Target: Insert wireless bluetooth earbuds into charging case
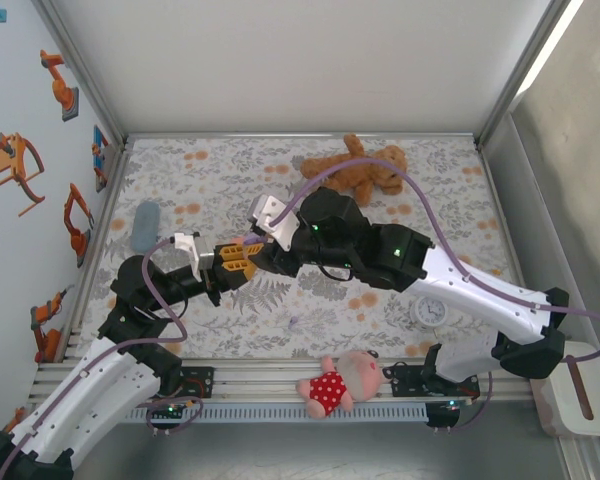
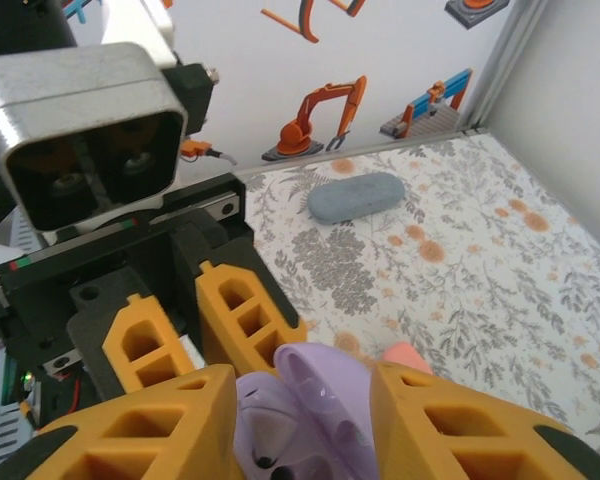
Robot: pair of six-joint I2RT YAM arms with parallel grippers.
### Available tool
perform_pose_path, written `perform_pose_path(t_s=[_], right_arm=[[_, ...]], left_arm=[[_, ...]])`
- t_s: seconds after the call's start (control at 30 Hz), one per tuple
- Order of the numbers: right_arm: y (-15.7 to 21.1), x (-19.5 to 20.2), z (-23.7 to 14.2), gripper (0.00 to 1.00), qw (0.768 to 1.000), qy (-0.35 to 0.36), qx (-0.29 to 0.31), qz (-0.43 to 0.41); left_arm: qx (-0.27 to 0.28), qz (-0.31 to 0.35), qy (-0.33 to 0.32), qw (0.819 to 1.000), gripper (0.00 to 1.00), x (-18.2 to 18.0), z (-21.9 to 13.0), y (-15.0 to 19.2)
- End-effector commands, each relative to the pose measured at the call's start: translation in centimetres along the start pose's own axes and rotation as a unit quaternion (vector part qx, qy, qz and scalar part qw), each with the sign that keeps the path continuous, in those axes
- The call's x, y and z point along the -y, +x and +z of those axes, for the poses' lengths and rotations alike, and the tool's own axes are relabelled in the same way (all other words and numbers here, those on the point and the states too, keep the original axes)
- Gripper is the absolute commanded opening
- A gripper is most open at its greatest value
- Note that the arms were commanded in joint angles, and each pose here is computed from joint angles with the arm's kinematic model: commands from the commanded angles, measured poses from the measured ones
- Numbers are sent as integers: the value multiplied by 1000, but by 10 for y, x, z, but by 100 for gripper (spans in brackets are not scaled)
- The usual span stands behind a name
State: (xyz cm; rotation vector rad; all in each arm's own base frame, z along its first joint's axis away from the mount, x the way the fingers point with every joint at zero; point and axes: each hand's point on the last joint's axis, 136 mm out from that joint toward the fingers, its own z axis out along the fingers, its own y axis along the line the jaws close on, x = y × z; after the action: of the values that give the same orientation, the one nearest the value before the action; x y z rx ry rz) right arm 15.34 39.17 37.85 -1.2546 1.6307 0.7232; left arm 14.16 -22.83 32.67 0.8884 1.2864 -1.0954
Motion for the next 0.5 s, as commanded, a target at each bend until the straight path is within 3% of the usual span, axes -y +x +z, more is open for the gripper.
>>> perform_pose_path(t_s=[0.0,0.13,0.47], right_arm=[[-26,12,-23,43,998,34,41,17],[-29,18,-33,52,997,52,52,30],[-9,36,-44,57,994,99,34,43]], left_arm=[[10,12,15,1000,1,7,-2,-4],[9,11,14,1000,1,8,-2,-3],[13,13,16,1000,1,11,-5,-5]])
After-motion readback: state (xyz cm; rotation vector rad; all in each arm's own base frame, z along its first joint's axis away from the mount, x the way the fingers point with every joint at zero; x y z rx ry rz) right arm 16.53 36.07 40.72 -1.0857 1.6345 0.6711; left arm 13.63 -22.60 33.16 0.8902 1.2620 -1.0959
